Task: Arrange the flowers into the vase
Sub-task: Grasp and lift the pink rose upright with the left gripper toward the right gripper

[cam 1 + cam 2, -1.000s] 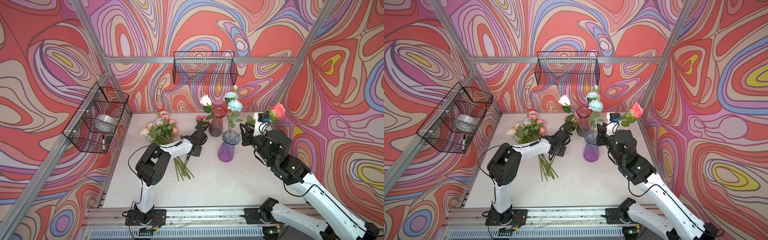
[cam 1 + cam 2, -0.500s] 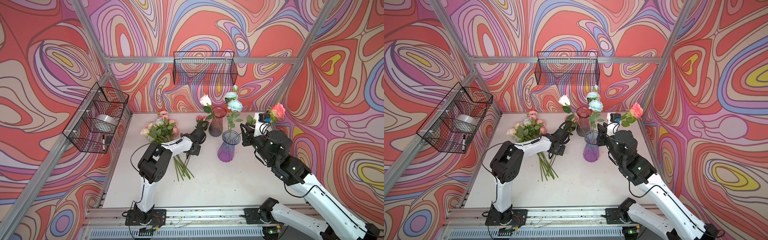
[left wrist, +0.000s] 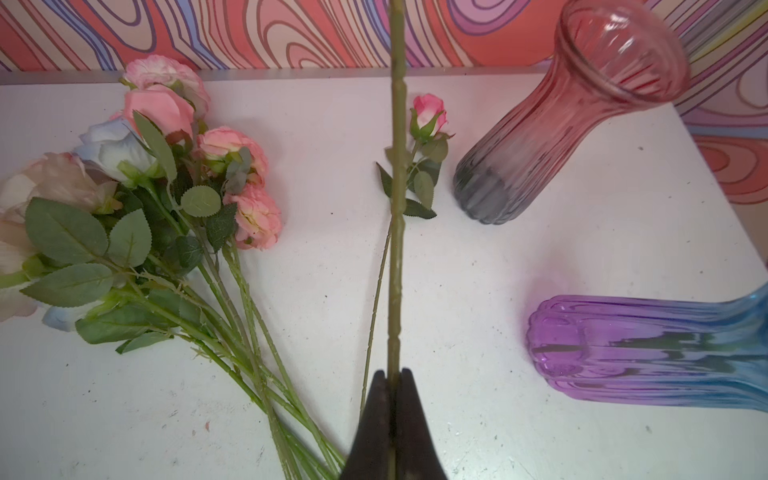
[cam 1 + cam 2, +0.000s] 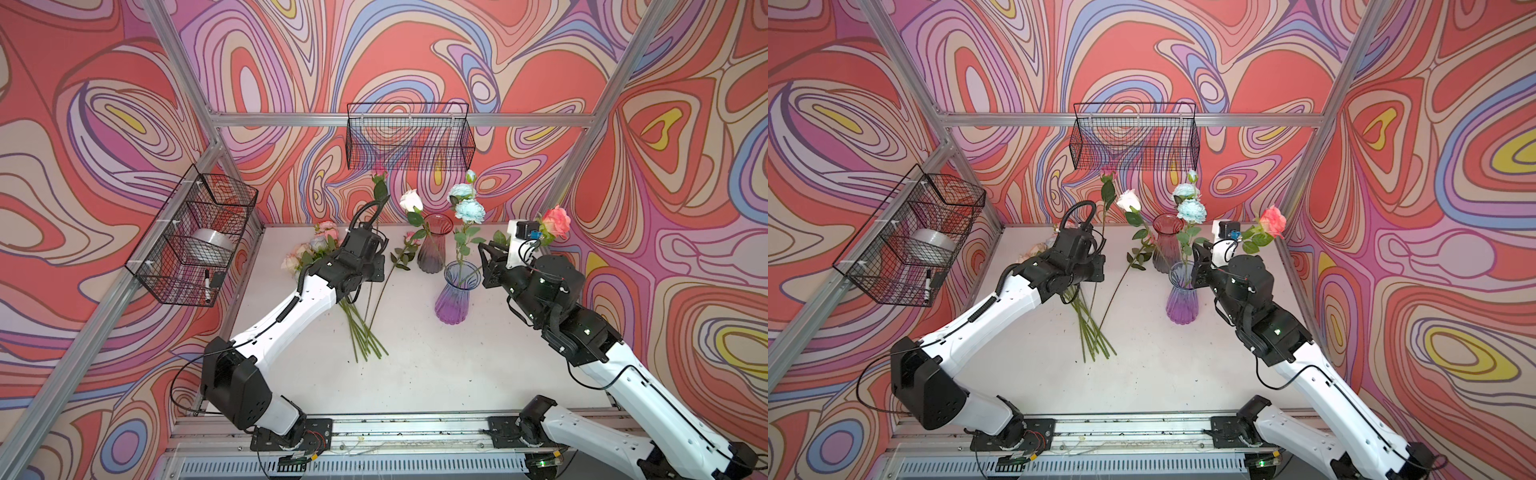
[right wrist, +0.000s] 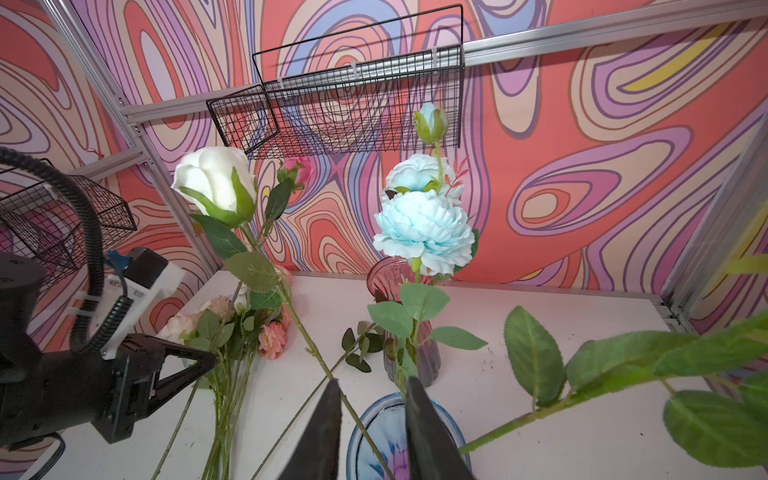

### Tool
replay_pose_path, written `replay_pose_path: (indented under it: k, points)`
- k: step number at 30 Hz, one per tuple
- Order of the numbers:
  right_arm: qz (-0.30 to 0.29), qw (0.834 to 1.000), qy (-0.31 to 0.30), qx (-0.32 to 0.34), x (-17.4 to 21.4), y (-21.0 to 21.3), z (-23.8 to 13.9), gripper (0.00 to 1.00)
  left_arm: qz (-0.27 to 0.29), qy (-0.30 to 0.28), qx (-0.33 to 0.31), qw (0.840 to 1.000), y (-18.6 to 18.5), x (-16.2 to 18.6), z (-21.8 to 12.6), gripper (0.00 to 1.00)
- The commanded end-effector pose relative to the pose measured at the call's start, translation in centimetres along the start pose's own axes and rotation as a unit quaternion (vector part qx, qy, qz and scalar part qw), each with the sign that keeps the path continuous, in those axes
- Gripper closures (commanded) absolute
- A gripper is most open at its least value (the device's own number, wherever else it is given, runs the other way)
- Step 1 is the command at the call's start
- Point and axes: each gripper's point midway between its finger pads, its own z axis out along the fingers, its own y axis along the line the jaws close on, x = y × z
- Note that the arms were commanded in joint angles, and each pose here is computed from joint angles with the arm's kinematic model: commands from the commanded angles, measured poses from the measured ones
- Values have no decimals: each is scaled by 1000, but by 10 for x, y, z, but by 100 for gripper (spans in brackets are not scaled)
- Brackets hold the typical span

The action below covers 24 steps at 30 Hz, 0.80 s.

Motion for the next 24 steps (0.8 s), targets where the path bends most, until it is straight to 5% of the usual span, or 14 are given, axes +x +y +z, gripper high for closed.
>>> replay_pose_path:
  k: [1, 8, 13, 24]
  points:
    - [12, 999, -3, -34, -12, 14, -2, 72, -35, -26, -4, 999, 8, 2, -14, 100]
    - [12, 991, 5, -135, -21, 54, 5, 60, -22, -145, 72, 987, -24, -9, -75, 100]
    - [14, 980, 19, -199, -23, 82, 15, 56, 10, -223, 187, 957, -71, -1, -118, 100]
    - [49, 924, 42, -378, -31, 149, 13, 45, 50, -290, 259, 920, -86, -4, -166, 100]
